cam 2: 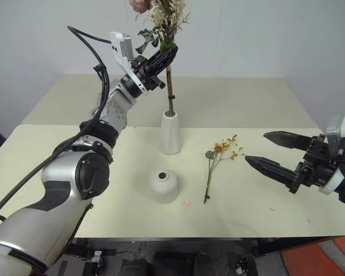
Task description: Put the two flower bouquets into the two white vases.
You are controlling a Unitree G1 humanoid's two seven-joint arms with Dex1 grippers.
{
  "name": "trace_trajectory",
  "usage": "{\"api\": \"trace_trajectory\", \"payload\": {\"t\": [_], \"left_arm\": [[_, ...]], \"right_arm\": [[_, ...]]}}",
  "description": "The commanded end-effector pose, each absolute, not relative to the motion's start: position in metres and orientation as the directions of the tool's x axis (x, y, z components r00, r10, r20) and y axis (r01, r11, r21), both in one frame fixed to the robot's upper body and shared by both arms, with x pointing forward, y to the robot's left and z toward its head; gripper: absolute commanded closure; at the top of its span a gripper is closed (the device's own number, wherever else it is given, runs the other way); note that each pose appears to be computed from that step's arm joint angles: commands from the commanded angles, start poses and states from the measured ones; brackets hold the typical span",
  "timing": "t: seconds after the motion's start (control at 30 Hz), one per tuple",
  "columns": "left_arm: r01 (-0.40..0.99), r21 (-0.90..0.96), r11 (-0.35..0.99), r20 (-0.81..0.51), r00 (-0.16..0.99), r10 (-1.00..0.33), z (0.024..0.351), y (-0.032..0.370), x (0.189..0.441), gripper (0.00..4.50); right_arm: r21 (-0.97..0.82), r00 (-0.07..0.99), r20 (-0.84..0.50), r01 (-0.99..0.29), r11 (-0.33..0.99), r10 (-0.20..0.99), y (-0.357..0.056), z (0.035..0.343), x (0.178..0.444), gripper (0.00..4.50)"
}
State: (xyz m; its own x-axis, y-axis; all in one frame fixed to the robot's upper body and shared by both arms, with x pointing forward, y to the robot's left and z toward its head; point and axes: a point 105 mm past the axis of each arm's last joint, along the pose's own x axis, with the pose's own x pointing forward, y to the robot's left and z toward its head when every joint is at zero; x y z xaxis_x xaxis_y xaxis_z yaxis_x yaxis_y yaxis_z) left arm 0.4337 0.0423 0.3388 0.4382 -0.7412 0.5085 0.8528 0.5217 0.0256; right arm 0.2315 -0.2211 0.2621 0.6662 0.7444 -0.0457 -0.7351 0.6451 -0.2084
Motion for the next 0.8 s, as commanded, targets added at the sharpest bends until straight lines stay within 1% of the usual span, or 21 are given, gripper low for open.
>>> {"api": "trace_trajectory", "payload": {"t": [0.03,0.8], "left_arm": [[0.843,0.079,0.532,0.514,0.423,-0.746,0.345,0.041,0.431,4.34],[0.837,0.063,0.543,0.427,0.469,-0.773,0.307,0.042,0.437,4.34]], "right_arm": [[-0.248,0.670,-0.030,-0.723,0.644,0.741,-0.223,0.273,0.227,0.00],[-0.244,0.663,-0.042,-0.733,0.635,0.748,-0.224,0.272,0.224,0.00]]}}
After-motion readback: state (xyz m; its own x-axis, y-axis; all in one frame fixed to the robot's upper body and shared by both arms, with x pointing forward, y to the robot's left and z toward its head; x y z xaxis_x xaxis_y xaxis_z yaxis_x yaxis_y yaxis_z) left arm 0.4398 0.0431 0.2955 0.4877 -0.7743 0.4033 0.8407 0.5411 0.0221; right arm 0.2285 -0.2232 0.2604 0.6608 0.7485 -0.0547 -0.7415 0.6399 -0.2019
